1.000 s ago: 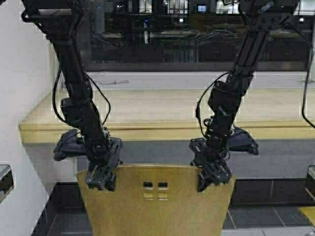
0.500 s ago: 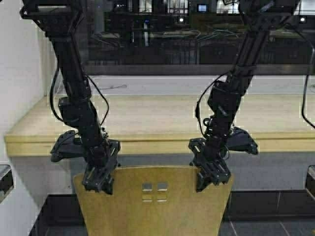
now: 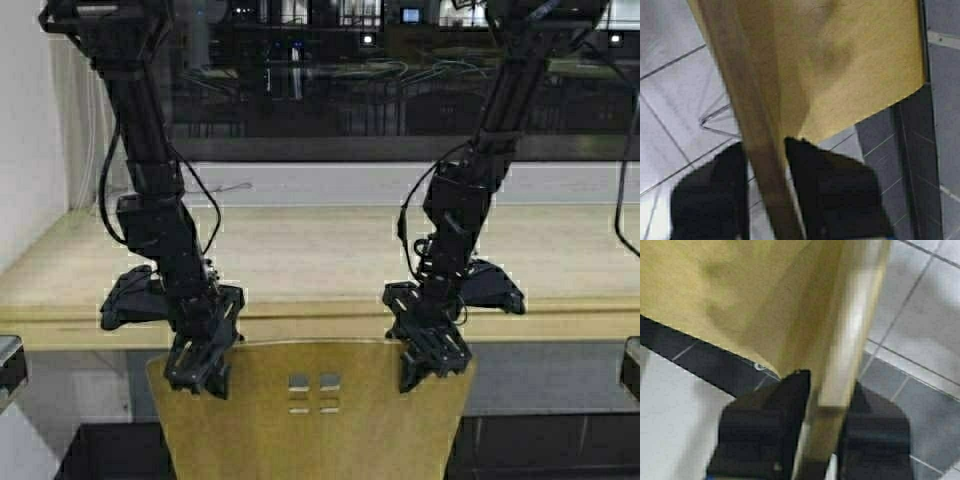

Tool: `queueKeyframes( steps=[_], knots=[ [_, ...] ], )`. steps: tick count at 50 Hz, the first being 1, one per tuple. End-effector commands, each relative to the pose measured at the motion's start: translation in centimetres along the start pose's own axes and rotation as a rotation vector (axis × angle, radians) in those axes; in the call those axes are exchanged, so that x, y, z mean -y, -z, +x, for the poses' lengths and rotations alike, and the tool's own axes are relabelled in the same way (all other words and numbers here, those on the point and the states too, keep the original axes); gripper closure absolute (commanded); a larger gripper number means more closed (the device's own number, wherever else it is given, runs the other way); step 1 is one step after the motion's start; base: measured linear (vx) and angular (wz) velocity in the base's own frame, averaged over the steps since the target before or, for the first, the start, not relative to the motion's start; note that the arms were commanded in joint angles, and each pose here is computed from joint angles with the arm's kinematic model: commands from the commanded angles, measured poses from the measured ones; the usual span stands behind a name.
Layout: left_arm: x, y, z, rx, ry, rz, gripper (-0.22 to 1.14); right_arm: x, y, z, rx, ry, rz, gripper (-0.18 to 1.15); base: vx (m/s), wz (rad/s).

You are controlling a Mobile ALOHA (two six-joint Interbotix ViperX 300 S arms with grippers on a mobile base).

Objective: Push the chairs under the table

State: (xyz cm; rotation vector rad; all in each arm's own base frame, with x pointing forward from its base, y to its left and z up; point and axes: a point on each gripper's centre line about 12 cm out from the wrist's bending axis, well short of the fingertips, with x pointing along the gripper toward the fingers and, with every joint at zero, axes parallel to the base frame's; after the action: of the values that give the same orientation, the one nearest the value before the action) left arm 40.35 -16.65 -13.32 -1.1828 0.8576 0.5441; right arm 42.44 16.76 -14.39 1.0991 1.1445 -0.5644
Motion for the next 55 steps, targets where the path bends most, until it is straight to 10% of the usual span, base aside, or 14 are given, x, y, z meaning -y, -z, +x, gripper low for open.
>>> queueKeyframes(
  steps=[1,40,55],
  knots=[
    [3.6,-0.5,-1.8,0.005,0.088,0.003,0.70,-2.0,0.2,-0.8,0.008,-0.052,-0.078,0.80,0.25,0.03],
    [1.6,-1.1,-1.7,0.020,0.031,-0.023,0.69,-1.8,1.0,-1.4,-0.003,-0.040,-0.213,0.77,0.19,-0.01],
    [0.7,-1.2,-3.3,0.006,0.002,0.026,0.16,-0.5,1.5,-2.1,-0.063,0.033,-0.222,0.12,0.07,-0.02]
  ],
)
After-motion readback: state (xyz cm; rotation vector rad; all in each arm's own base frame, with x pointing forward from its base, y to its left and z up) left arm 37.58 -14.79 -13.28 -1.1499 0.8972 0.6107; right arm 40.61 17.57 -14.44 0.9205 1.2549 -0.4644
